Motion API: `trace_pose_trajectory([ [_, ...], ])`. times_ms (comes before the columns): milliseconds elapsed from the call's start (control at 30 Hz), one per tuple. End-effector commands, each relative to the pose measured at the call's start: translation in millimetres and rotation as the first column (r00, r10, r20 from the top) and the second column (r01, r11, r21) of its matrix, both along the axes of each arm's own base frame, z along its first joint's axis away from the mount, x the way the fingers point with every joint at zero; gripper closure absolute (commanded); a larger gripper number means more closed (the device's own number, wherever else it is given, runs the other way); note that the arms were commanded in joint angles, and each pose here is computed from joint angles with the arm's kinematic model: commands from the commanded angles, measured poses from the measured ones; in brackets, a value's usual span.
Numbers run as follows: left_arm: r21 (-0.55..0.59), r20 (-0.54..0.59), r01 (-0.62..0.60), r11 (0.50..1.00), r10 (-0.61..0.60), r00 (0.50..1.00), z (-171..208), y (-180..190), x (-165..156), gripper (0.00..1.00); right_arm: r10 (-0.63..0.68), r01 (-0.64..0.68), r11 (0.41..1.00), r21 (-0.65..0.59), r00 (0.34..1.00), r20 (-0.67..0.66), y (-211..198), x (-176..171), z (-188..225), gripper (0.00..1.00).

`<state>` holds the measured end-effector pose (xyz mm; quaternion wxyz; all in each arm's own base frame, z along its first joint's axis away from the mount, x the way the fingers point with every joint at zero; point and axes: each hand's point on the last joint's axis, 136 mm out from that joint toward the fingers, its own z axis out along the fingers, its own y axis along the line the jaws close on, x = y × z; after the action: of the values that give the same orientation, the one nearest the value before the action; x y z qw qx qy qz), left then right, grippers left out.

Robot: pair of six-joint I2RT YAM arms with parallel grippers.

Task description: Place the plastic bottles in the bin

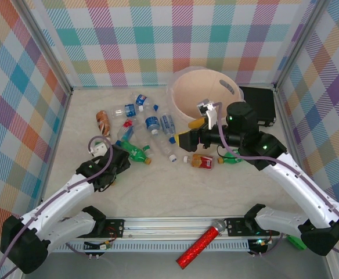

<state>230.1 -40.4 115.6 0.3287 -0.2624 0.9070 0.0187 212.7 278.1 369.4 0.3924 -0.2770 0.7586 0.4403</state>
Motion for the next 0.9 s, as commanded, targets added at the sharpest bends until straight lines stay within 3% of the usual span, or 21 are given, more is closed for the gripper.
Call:
trace_pose_trajectory([
  [0, -0.071, -0.033, -0.02, 0.997, 0.017, 0.999, -19, 0, 2, 0.0, 0.018, -0.019, 1.0, 0.017, 0.998, 0.054, 0, -5, 9, 0.01],
  [367, -0.164, -0.092, -0.047, 0.985, 0.032, 0.995, -54, -1, 13, 0.0, 0.027, -0.028, 1.0, 0.015, 0.999, 0.02, 9, -1, 11, 0.01],
  [867, -0.355, -0.071, 0.081, 0.932, -0.113, 0.991, -56, -43, 20, 0.0, 0.056, -0.056, 0.998, -0.006, 0.998, 0.016, 30, -2, 11, 0.01],
])
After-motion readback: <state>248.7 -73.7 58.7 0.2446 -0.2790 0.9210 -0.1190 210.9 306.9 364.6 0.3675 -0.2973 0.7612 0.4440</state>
